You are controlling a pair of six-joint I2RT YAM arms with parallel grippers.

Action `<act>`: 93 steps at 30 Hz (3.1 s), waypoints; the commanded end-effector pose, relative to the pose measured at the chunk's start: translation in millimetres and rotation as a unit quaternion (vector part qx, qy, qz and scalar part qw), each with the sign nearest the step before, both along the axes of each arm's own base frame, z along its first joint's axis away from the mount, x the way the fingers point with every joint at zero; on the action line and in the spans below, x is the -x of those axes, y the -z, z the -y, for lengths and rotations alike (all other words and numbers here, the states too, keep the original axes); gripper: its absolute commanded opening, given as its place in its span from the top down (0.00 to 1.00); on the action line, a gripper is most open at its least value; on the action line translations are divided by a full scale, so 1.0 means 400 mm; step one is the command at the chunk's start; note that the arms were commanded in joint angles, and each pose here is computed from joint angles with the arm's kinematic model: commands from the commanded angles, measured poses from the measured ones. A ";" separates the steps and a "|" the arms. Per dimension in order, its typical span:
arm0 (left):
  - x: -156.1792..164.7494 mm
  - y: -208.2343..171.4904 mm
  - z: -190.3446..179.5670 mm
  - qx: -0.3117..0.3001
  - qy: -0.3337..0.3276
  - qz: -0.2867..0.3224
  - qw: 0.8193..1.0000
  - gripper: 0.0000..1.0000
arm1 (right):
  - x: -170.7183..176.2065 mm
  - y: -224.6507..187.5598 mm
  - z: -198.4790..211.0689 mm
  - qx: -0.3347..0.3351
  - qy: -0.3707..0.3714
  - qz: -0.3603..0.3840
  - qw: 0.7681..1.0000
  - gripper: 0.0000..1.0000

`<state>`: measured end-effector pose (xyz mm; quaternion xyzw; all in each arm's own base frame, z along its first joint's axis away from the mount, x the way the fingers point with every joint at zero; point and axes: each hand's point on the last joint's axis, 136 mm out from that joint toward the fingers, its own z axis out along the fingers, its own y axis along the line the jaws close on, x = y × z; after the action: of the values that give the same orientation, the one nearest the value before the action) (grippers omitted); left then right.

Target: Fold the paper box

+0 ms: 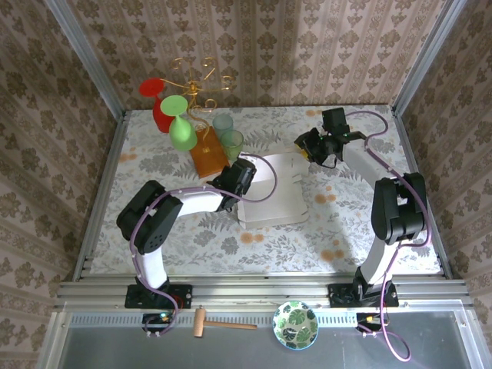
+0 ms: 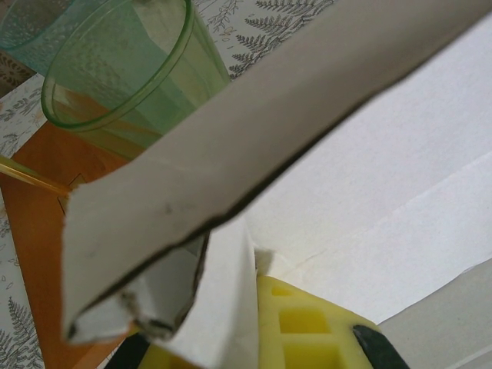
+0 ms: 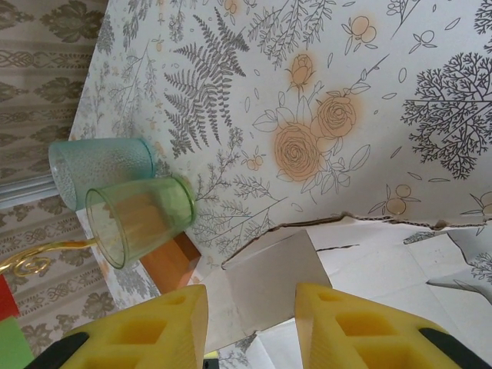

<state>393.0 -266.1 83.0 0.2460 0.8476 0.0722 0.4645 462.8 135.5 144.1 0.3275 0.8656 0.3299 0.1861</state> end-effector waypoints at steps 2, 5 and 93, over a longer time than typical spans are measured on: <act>0.011 0.048 -0.025 -0.052 0.006 -0.029 0.998 1.00 | 0.007 0.012 -0.021 0.003 -0.013 -0.003 1.000 0.65; 0.010 0.047 -0.024 -0.051 0.006 -0.028 0.998 1.00 | 0.009 0.014 -0.029 0.000 -0.014 -0.003 1.000 0.65; 0.002 0.021 -0.024 0.003 -0.024 -0.142 0.990 1.00 | 0.116 0.275 -0.007 -0.078 0.121 -0.014 0.990 0.92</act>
<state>396.0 -257.1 86.3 0.2259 0.9028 0.0389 0.3639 406.2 128.6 19.3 0.4547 0.8013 0.3483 0.1727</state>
